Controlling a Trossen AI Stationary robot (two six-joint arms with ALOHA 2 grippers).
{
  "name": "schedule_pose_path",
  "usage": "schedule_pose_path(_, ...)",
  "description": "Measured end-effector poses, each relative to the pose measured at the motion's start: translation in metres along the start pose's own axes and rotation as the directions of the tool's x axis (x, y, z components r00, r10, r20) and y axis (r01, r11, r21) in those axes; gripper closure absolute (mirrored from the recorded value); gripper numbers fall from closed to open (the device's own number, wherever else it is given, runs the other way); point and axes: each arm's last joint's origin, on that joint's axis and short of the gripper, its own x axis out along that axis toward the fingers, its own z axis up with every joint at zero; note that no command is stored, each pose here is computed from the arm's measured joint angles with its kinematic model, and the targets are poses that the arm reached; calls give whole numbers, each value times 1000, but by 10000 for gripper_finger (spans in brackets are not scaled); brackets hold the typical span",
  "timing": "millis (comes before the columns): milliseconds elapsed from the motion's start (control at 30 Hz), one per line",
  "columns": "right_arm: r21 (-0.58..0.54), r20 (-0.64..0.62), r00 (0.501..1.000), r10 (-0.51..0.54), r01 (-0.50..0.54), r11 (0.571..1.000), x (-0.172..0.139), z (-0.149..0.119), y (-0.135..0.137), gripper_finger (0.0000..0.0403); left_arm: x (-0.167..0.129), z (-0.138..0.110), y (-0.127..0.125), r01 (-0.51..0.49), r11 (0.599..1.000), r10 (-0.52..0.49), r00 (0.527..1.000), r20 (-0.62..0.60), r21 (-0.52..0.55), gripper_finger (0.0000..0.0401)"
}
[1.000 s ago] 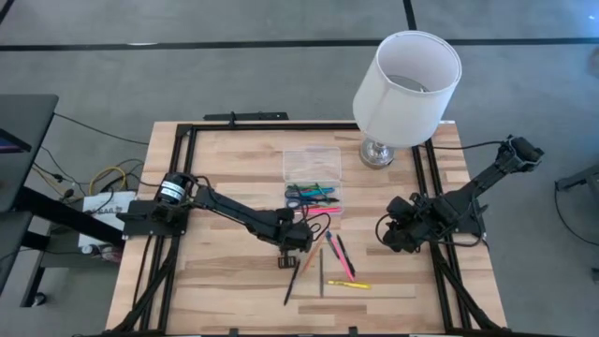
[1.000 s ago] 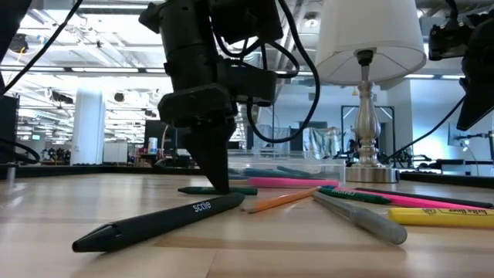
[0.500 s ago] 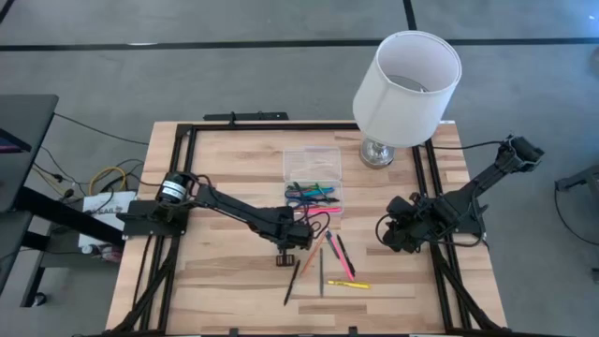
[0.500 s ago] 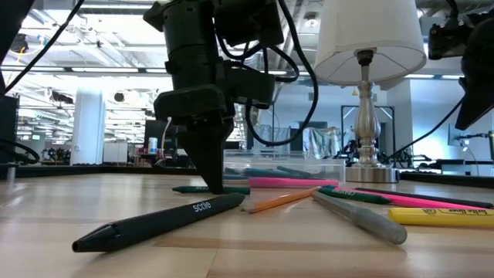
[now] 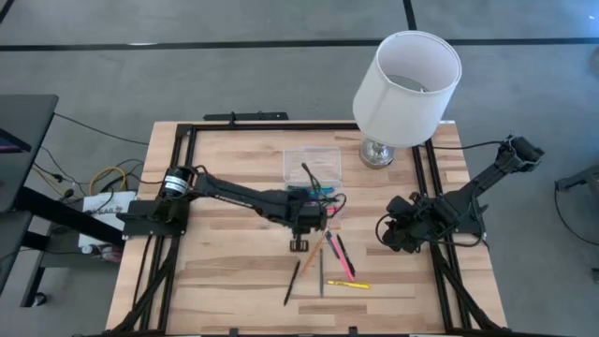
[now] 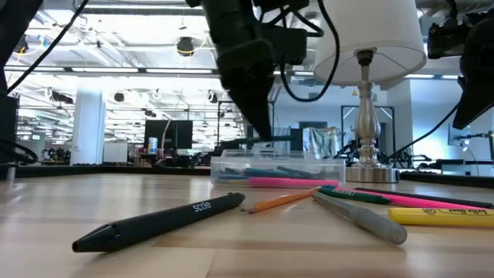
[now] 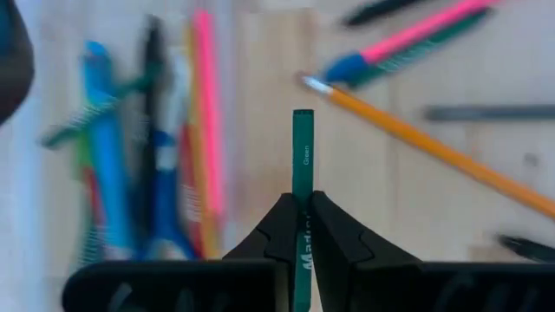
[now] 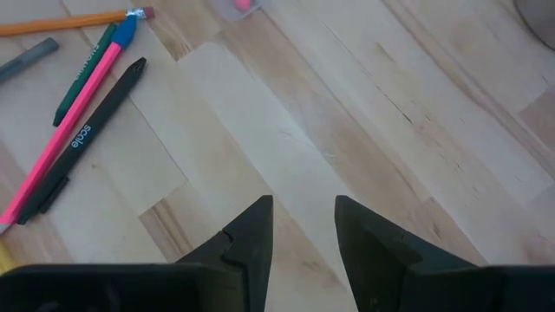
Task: Pick & place school supplies into a supply box
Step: Put the green crayon into the transparent supply box
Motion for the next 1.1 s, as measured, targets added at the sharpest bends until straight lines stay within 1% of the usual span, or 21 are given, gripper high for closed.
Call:
schedule_pose_path(133, 11, 8, 1000, 13, -13, 1000, 0, 1, 1, 285, 3, 3, 33, -50, 999, 50, 999, 1, 11, 391)
schedule_pose_path(367, 48, 47, 998, 51, -53, 997, 1, 6, 5, 285, 9, -2, 92, -115, 993, 115, 993, -27, 8, 391)
schedule_pose_path(433, 51, 55, 997, 55, -58, 997, 1, 6, 6, 285, 10, -4, 104, -116, 993, 117, 993, -32, 8, 391)
schedule_pose_path(533, 52, 56, 997, 57, -60, 997, 1, 6, 6, 285, 11, -6, 118, -87, 996, 87, 996, -22, 1, 390)
schedule_pose_path(667, 61, 56, 997, 57, -60, 996, 1, 6, 6, 285, 11, -7, 125, -61, 998, 61, 998, -13, 6, 390)
schedule_pose_path(833, 60, 59, 997, 55, -59, 996, 1, 6, 6, 285, 11, -7, 125, -18, 999, 18, 1000, -3, 26, 390)
schedule_pose_path(933, 60, 62, 997, 54, -57, 997, 1, 6, 6, 285, 10, -7, 124, -17, 999, 17, 1000, -1, 31, 386)
schedule_pose_path(1000, 63, 63, 997, 52, -56, 996, 1, 7, 6, 285, 10, -7, 124, -18, 999, 18, 1000, -2, 31, 374)
schedule_pose_path(1100, 79, 63, 997, 47, -52, 996, 2, 8, 5, 285, 10, -7, 125, -36, 999, 36, 999, -6, 31, 342)
